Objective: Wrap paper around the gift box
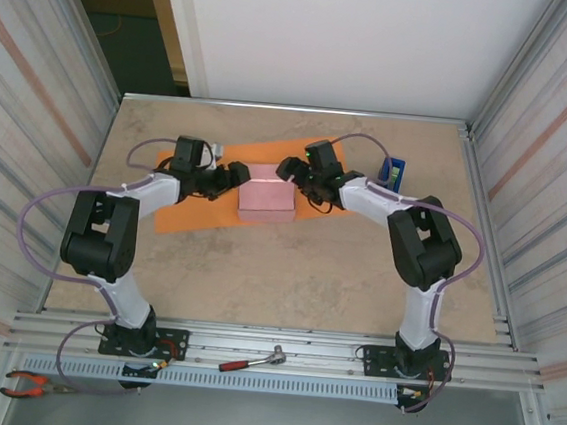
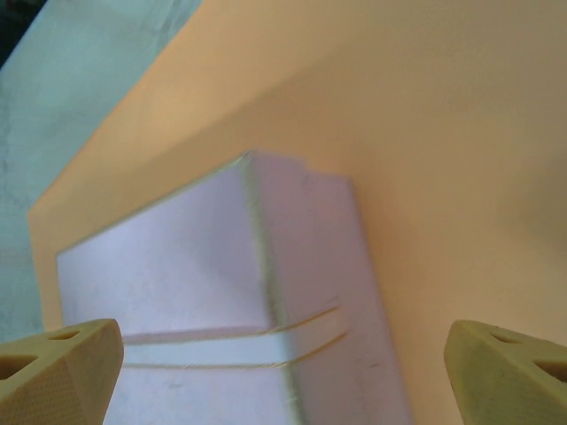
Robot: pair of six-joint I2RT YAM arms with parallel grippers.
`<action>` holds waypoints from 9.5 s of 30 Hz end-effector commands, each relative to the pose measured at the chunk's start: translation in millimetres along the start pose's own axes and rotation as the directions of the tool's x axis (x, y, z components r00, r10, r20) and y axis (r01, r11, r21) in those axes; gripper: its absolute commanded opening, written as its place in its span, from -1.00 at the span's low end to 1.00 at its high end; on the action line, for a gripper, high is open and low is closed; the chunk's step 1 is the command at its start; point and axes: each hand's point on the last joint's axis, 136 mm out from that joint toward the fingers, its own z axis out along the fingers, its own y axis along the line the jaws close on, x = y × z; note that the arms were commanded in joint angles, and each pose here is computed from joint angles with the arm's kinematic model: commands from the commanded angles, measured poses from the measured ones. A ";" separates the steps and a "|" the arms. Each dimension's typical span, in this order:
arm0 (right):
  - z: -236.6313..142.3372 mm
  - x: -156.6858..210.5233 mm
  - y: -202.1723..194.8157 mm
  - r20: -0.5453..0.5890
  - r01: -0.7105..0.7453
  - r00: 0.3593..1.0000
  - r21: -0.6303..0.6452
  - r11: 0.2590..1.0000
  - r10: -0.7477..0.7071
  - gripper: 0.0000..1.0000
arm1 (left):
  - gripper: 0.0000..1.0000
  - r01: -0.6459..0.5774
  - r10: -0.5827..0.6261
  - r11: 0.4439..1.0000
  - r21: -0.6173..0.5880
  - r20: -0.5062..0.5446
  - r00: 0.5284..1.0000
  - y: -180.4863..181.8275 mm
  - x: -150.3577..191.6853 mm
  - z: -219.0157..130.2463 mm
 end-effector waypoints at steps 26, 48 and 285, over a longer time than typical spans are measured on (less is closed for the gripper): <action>-3.5 19.2 -154.5 -0.056 -0.175 0.979 0.284 0.943 0.198 -0.60 | 0.62 0.157 -0.159 0.977 -0.143 -0.005 0.987 74.3 11.6 -4.8; -90.3 99.9 -211.5 -0.040 -0.224 0.967 0.338 0.914 0.252 -0.56 | 0.62 0.260 -0.262 0.963 -0.076 -0.013 0.965 77.4 83.9 -33.0; -101.8 96.6 -120.8 -0.119 0.001 0.993 0.204 0.979 0.024 -0.10 | 0.71 -0.208 0.203 0.976 -0.067 -0.076 0.976 -34.7 60.2 -38.9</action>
